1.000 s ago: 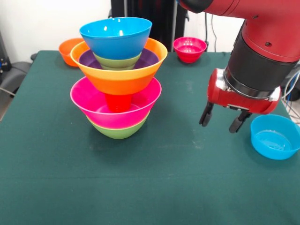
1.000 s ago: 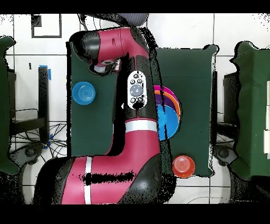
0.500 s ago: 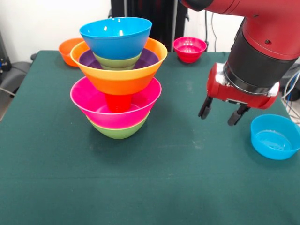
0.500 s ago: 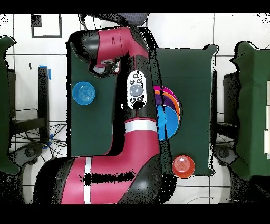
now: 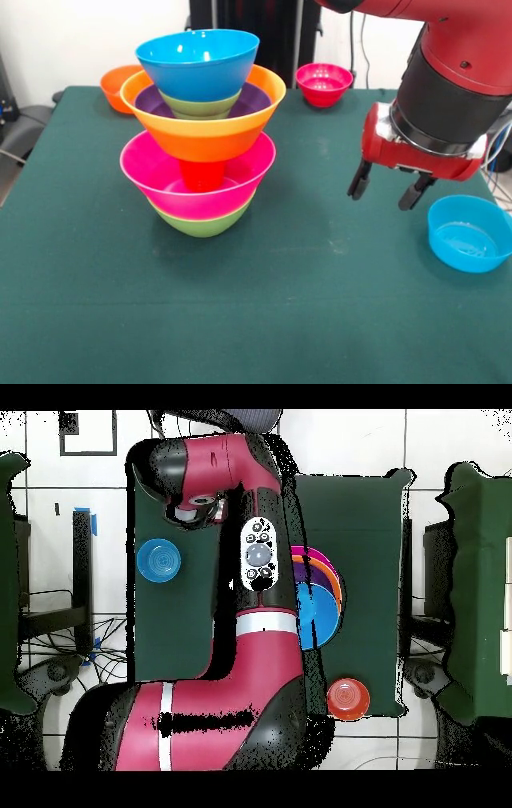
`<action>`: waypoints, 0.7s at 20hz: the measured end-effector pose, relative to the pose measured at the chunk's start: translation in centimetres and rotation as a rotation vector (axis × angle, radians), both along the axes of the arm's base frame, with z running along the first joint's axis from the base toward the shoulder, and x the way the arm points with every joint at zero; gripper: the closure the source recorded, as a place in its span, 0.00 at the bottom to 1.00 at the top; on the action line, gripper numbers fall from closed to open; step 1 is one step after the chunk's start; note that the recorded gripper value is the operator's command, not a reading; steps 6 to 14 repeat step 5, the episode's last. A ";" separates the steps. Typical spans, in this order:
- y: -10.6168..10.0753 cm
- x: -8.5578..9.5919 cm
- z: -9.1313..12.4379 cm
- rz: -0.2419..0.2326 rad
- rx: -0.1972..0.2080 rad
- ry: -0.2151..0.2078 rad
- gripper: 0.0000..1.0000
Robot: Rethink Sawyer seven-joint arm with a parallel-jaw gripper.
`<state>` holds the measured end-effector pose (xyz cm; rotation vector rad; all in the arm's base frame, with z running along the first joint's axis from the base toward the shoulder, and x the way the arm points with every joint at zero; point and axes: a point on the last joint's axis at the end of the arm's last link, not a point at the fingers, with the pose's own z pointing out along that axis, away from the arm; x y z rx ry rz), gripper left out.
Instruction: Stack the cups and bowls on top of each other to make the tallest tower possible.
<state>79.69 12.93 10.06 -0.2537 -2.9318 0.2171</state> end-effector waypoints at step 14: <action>0.5 0.2 0.4 -0.010 0.027 -0.001 0.00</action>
